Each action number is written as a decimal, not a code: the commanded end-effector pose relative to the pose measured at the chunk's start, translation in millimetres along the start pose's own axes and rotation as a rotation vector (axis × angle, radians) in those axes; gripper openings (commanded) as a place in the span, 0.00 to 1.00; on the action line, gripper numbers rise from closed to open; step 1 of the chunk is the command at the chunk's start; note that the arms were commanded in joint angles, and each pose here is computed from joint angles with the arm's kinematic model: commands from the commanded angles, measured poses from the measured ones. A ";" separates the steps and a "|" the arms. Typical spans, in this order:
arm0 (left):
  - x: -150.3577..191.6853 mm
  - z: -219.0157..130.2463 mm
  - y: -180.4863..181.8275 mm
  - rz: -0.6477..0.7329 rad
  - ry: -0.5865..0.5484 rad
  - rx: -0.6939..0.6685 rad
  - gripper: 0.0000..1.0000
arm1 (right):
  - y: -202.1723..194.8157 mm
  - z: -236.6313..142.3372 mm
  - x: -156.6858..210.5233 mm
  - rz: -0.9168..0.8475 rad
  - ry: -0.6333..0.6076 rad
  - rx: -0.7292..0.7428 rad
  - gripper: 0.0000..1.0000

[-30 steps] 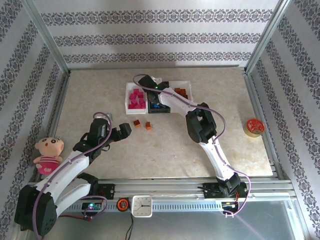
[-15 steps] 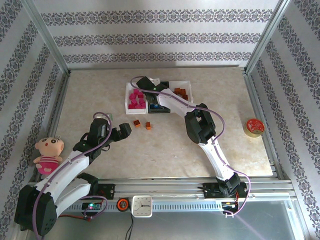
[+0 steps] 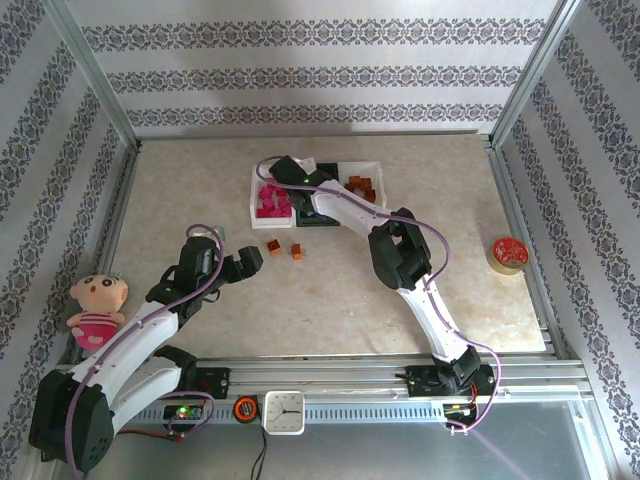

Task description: Sort the legos into containers by color

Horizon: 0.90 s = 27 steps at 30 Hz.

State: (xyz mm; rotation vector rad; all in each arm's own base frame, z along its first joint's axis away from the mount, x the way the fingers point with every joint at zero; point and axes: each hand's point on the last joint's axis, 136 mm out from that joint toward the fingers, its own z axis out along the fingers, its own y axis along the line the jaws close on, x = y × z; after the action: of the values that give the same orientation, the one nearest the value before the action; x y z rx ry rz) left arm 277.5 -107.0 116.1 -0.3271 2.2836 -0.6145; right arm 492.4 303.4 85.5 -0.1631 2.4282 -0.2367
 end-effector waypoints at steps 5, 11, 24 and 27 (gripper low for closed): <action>-8.9 -3.9 -6.0 -0.003 -0.033 0.026 1.00 | -15.6 -61.2 -37.1 0.068 -0.130 -0.067 0.17; -12.7 -2.9 -4.7 -0.017 -0.042 0.013 1.00 | -61.9 -78.9 -30.3 0.153 -0.152 -0.075 0.17; -15.1 3.2 -4.9 -0.027 -0.026 0.003 1.00 | -144.8 -25.6 -10.0 0.291 -0.027 -0.065 0.43; -16.7 0.1 -4.6 -0.024 -0.028 -0.006 1.00 | -141.4 -31.6 -18.8 0.271 -0.062 -0.085 0.65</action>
State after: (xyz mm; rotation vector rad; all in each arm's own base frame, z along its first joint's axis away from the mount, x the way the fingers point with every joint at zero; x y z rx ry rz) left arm 280.4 -107.4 109.4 -0.3447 2.3115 -0.6051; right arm 491.0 153.8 142.3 0.1794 2.3785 -0.0801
